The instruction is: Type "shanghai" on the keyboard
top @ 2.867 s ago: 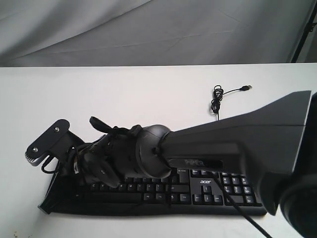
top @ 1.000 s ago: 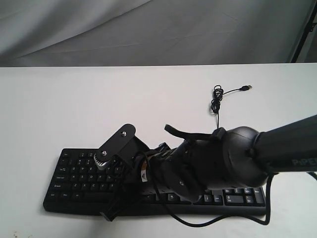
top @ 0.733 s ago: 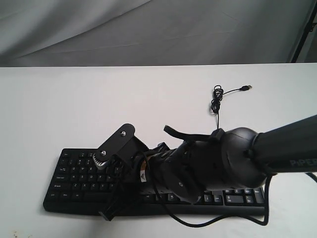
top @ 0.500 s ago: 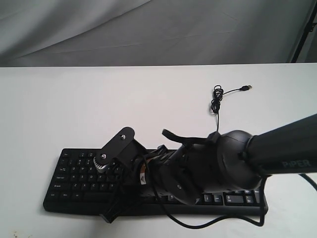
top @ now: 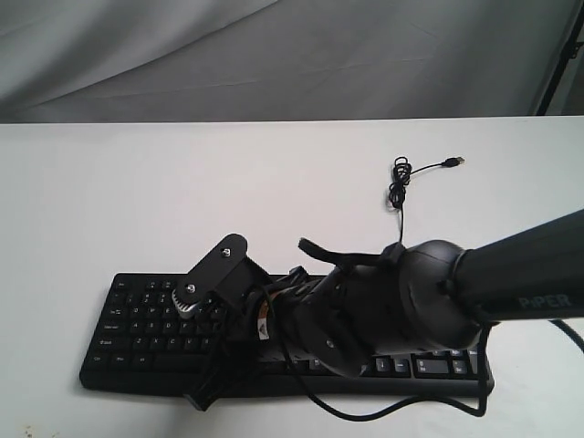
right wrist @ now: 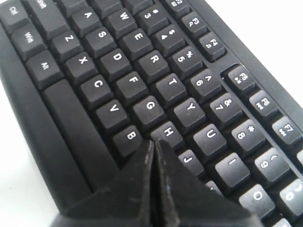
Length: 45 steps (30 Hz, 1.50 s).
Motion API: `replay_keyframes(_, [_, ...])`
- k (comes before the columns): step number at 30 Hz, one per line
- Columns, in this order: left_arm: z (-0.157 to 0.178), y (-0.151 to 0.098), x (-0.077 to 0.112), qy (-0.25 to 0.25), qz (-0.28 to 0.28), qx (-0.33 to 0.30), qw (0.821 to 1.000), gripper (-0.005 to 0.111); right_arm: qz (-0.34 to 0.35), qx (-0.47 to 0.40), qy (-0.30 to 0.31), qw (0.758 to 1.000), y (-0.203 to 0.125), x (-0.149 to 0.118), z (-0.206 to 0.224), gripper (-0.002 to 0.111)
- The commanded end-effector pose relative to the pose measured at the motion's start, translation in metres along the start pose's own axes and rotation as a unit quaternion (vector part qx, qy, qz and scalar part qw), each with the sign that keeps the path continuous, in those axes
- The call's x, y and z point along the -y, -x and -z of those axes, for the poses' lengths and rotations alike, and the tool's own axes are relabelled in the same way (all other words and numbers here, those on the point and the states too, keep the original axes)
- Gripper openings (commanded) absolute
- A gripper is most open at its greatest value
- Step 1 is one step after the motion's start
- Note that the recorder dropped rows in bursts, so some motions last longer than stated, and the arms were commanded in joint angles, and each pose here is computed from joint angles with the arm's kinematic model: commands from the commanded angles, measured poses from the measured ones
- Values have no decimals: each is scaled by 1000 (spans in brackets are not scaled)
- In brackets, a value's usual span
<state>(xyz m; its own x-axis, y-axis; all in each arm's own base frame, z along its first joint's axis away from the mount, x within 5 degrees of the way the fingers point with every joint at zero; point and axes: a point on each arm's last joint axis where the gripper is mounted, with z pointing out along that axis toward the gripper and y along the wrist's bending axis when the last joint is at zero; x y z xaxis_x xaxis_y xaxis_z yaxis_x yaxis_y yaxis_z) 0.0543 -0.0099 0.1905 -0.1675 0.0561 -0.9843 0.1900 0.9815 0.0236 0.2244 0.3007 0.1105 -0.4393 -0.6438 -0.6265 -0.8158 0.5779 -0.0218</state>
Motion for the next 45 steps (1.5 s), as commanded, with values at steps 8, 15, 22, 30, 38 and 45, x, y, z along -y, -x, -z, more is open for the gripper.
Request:
replay_keyframes(8, [0, -1, 0, -2, 1, 2, 1000, 0, 12, 6, 4, 1000, 25, 0, 2, 0])
replay_keyframes(15, [0, -1, 0, -2, 1, 2, 1000, 0, 15, 16, 3, 1000, 35, 0, 4, 0])
replay_keyframes(22, [0, -1, 0, -2, 1, 2, 1000, 0, 18, 23, 2, 1000, 28, -1, -12, 0])
replay_keyframes(30, [0, -1, 0, -2, 1, 2, 1000, 0, 21, 24, 2, 999, 27, -3, -15, 0])
replay_keyframes(38, [0, -1, 0, -2, 1, 2, 1000, 0, 30, 14, 3, 999, 22, -3, -21, 0])
replay_keyframes(45, [0, -1, 0, -2, 1, 2, 1000, 0, 32, -2, 7, 999, 32, -3, -25, 0])
